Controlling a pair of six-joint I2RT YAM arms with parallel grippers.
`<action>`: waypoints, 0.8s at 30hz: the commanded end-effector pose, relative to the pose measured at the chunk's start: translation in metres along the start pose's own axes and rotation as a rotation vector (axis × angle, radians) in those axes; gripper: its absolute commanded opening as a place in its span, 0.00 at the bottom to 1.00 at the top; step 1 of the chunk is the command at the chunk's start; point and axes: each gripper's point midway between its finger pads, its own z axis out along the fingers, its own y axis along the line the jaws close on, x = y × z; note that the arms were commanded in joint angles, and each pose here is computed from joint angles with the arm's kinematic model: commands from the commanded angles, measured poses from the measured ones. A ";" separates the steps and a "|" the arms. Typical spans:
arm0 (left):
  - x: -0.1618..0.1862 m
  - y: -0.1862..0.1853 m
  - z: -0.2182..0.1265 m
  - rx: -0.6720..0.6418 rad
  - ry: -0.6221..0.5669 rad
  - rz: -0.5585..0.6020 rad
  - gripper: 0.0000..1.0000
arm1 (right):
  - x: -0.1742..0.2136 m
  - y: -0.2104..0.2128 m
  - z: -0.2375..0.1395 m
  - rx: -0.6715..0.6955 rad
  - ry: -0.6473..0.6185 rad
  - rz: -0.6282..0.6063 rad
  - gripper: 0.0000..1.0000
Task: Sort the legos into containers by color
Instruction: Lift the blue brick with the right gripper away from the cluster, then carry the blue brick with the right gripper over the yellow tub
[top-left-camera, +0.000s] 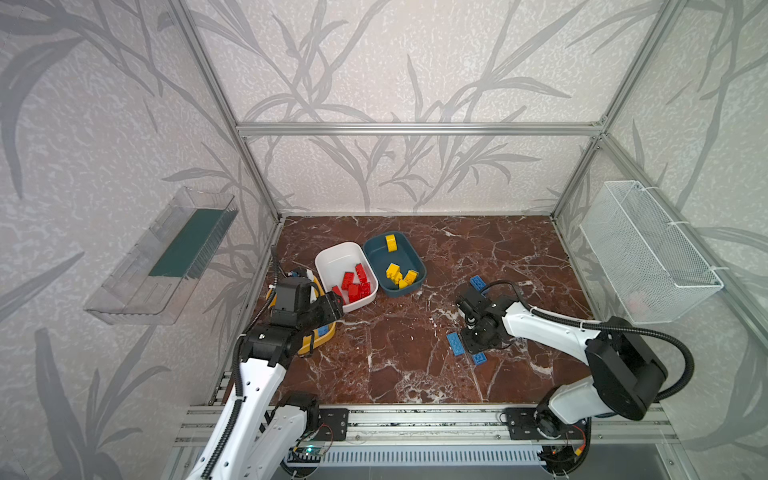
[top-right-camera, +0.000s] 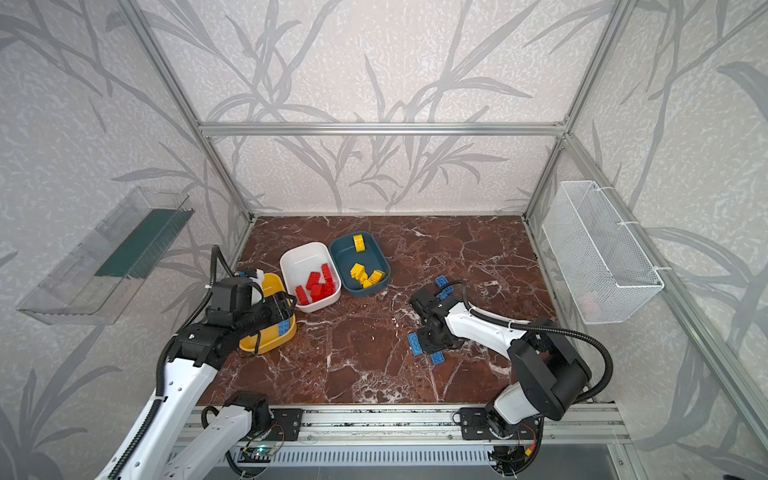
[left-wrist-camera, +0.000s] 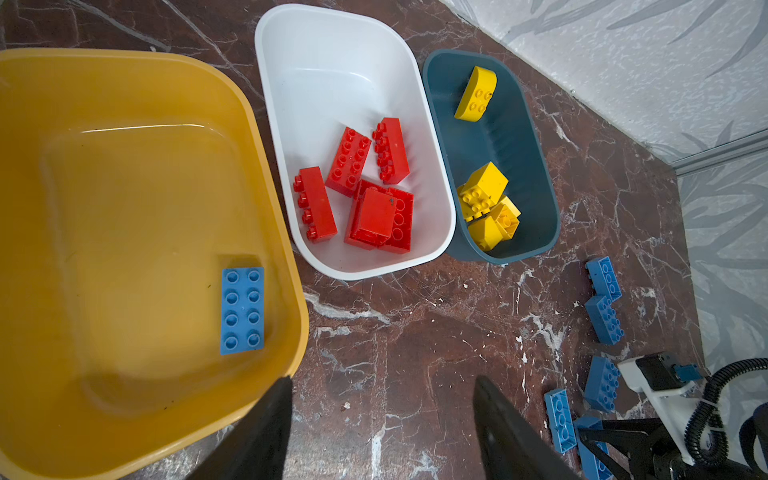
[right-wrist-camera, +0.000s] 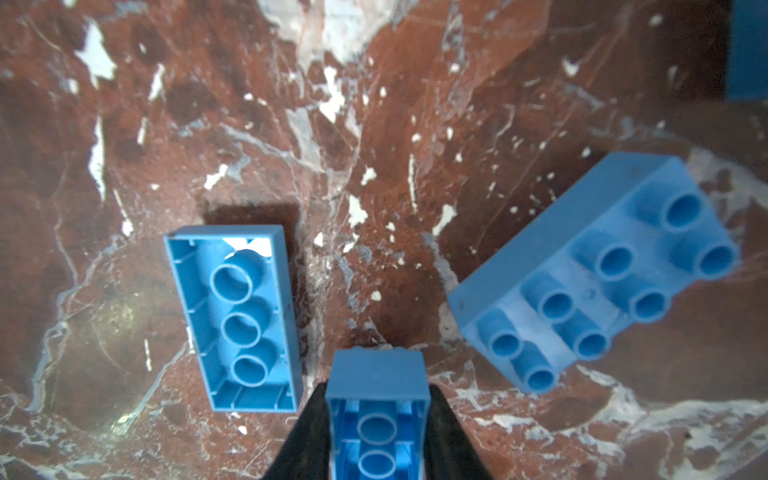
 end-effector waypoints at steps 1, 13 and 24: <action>0.001 0.000 0.000 0.001 -0.001 0.015 0.69 | -0.005 0.000 -0.012 0.030 -0.018 -0.021 0.28; -0.028 -0.008 -0.046 0.024 -0.185 0.024 0.69 | -0.074 0.083 -0.082 -0.195 -0.205 -0.114 0.25; -0.056 -0.019 -0.137 0.067 -0.413 0.059 0.69 | -0.174 0.265 -0.115 -0.515 -0.312 -0.291 0.24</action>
